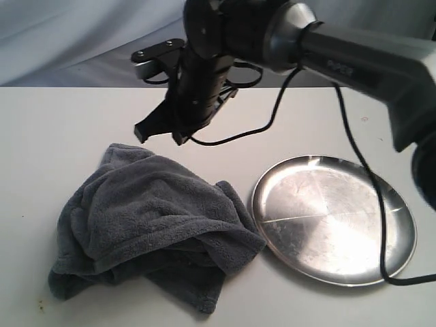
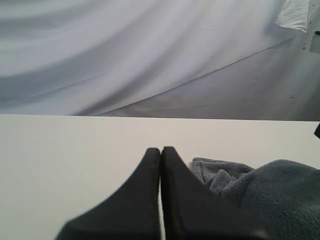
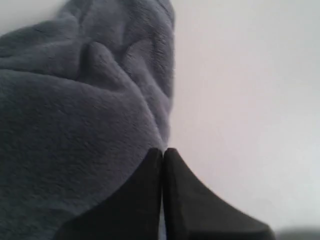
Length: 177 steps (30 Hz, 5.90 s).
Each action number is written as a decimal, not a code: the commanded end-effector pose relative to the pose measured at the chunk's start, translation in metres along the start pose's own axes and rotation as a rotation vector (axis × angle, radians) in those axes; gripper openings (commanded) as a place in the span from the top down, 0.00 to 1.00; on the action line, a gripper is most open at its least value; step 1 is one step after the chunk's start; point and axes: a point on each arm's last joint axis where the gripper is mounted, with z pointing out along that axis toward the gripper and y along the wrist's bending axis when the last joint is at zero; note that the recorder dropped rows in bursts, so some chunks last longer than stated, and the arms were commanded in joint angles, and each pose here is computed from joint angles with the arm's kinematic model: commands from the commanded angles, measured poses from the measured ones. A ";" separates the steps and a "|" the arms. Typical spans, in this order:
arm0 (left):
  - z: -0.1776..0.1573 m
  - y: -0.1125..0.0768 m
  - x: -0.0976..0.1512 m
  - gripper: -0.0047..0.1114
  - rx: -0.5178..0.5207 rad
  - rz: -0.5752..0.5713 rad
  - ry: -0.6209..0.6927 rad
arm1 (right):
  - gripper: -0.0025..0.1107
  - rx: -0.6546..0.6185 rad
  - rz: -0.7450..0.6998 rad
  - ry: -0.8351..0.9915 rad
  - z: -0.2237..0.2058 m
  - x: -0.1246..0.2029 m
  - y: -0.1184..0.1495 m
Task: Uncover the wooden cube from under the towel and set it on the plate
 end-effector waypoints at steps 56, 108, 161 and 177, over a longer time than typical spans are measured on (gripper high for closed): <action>0.000 0.000 0.001 0.95 0.001 -0.002 -0.001 | 0.98 0.182 0.158 -0.020 -0.047 0.114 -0.059; 0.000 0.000 0.001 0.95 0.001 -0.002 -0.001 | 0.98 0.029 -0.200 0.112 -0.054 0.166 0.072; 0.000 0.000 0.001 0.95 0.001 -0.002 -0.001 | 0.98 0.004 -0.228 -0.109 -0.057 0.093 0.130; 0.000 0.000 0.001 0.95 0.001 -0.002 -0.001 | 0.36 0.010 -0.068 -0.352 -0.062 0.069 0.084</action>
